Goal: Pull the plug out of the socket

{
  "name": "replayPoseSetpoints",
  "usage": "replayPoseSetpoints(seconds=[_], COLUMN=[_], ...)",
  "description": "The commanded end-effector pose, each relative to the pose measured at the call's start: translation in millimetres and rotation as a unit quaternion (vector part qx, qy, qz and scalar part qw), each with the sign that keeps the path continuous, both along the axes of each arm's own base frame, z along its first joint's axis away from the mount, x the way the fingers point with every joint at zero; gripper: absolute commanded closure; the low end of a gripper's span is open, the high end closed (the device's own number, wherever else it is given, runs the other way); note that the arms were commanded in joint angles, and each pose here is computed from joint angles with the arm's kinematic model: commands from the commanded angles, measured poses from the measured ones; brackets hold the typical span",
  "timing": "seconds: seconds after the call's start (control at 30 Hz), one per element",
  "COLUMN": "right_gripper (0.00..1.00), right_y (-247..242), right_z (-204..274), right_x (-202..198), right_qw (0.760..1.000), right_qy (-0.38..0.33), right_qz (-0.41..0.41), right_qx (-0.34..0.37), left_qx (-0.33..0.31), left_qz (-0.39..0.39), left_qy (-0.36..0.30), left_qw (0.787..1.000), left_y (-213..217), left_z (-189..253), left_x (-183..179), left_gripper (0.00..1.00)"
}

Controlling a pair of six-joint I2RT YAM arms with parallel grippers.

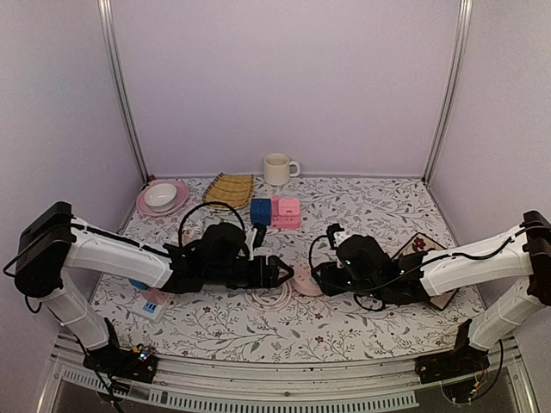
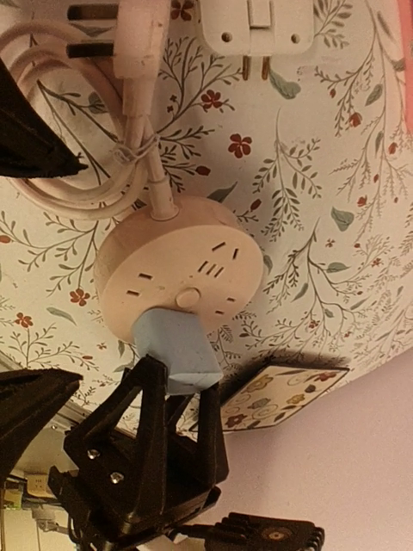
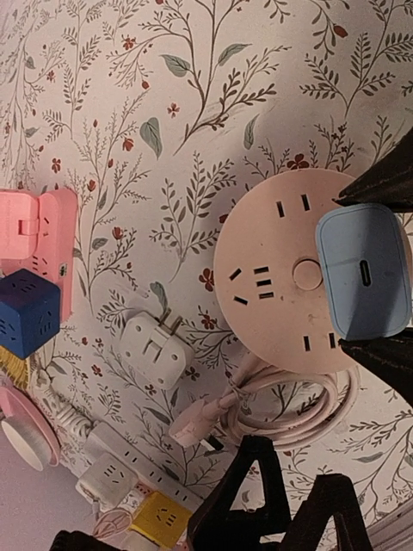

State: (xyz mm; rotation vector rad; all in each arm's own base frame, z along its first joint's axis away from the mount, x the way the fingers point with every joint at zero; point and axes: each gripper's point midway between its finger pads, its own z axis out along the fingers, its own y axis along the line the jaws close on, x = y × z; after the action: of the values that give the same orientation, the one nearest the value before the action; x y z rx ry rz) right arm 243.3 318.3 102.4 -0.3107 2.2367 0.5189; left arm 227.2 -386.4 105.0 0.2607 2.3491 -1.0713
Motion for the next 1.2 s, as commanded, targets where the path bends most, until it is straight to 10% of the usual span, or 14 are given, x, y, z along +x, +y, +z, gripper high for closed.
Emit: replayPoseSetpoints(seconds=[0.0, 0.63, 1.17], right_gripper=[0.9, 0.94, 0.94], right_y=[6.8, 30.7, 35.6], right_z=[50.9, 108.9, 114.0], right_x=[17.2, -8.5, -19.0], right_qw=[0.992, 0.958, 0.96], right_qy=[-0.05, -0.093, -0.137], right_qz=[-0.047, -0.001, 0.014], right_qx=[0.108, 0.273, 0.242], left_qx=[-0.064, -0.079, -0.075], left_qz=[0.011, 0.037, 0.045], left_qy=[0.014, -0.024, -0.017], left_qw=[0.998, 0.996, 0.996], left_y=[-8.5, -18.9, -13.9], left_z=[21.0, 47.0, 39.5], left_x=[-4.4, 17.1, 20.6], left_gripper=[0.24, 0.29, 0.89])
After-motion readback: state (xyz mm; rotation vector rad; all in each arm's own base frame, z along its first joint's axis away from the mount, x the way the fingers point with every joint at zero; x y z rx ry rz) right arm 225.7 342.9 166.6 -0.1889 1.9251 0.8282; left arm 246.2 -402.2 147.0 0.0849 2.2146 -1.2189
